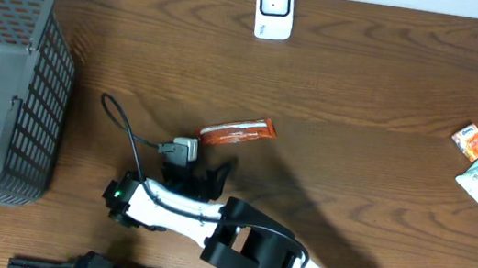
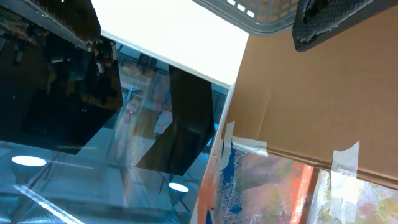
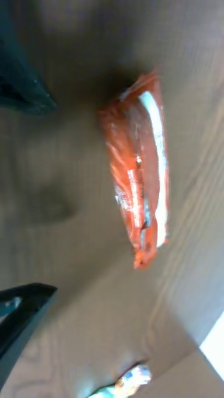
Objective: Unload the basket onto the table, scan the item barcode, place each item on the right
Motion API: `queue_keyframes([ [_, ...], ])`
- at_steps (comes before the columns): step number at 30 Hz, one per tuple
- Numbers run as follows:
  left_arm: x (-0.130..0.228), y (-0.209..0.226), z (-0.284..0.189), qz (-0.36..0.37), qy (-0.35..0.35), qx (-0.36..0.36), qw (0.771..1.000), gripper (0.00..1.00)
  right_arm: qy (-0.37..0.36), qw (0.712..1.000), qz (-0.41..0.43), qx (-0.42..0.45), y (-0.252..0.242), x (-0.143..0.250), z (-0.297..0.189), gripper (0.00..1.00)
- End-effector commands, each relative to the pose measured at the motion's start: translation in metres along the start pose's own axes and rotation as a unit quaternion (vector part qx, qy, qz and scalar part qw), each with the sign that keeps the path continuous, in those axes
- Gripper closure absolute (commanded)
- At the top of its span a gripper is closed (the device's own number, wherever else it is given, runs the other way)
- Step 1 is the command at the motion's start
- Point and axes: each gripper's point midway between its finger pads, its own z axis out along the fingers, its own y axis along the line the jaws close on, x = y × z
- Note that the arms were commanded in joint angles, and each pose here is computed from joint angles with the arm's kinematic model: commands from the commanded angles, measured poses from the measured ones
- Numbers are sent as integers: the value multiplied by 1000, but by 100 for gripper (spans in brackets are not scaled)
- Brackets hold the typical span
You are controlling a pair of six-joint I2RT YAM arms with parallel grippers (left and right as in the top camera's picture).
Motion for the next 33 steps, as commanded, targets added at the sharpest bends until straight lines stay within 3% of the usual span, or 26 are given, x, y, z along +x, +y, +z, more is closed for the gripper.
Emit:
queue_keyframes([
  [1,-1,3,-2,-6,-2,-5,1000,2,25,999,25,-18,-6,-25,-14,33],
  [4,-1,3,-2,-6,-2,-5,1000,2,28,998,44,-26,-10,-51,-12,47],
  [7,-1,3,-2,-6,-2,-5,1000,2,36,997,55,-33,-8,-75,4,53],
  [13,-1,3,-2,-6,-2,-5,1000,2,155,977,30,-146,35,-81,59,99],
  [16,-1,3,-2,-6,-2,-5,1000,2,221,950,31,-219,50,-80,80,99],
  [23,-1,3,-2,-6,-2,-5,1000,2,324,919,25,-222,28,-56,95,99],
  [33,-1,3,-2,-6,-2,-5,1000,2,355,906,-51,-224,22,-29,61,99],
])
